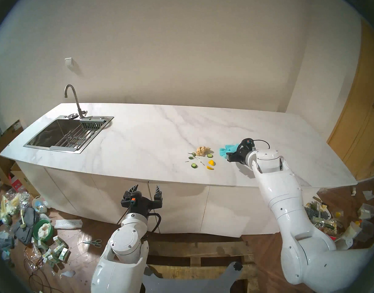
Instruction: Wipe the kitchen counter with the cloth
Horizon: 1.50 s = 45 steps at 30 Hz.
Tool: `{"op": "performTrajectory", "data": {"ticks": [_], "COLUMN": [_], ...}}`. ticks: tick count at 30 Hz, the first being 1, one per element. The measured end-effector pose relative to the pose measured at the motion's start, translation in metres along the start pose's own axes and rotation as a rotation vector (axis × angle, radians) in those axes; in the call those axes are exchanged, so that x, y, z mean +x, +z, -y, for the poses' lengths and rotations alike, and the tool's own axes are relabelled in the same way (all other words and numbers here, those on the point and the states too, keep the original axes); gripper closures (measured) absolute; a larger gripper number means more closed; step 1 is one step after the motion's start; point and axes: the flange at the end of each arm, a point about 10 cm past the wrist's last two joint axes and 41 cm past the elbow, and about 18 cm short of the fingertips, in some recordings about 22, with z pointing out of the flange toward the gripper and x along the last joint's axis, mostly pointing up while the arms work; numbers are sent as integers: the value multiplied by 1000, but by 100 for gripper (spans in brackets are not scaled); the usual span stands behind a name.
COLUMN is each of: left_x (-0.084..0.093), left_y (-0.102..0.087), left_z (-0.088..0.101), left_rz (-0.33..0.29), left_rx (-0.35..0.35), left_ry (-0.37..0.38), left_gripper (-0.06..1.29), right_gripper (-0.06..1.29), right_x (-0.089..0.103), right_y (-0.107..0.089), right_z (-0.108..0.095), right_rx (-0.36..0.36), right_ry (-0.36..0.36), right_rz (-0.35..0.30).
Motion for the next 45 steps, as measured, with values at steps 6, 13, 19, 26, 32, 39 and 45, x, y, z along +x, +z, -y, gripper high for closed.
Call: {"op": "performTrajectory", "data": {"ticks": [6,13,19,26,32,39,45], "left_x": [-1,-1,-1,-1,-1,0,1], "left_y": [0,1,1,1,2,2,2], "left_z": [0,0,0,0,0,-1,-1], "left_rz": [1,2,2,1,1,-1,-2], "left_rx": [1,2,3,3,3,2,1], "left_ry": [0,0,0,0,0,0,0], "left_gripper": [-2,-2,-2,-2,-2,-2,-2], "right_gripper": [0,0,0,51,111,125,125], "right_x": [2,2,1,1,7,15,17], "right_y": [11,21,30,42,48,56,58], "right_z": [-7,-11,-11,-12,-15,-19,-24], "right_rx": [-5,-4,-1,5,4,-7,-33], "right_ry": [15,27,32,35,29,-59,-211], "right_rz": [41,82,125,176,199,226,235]}}
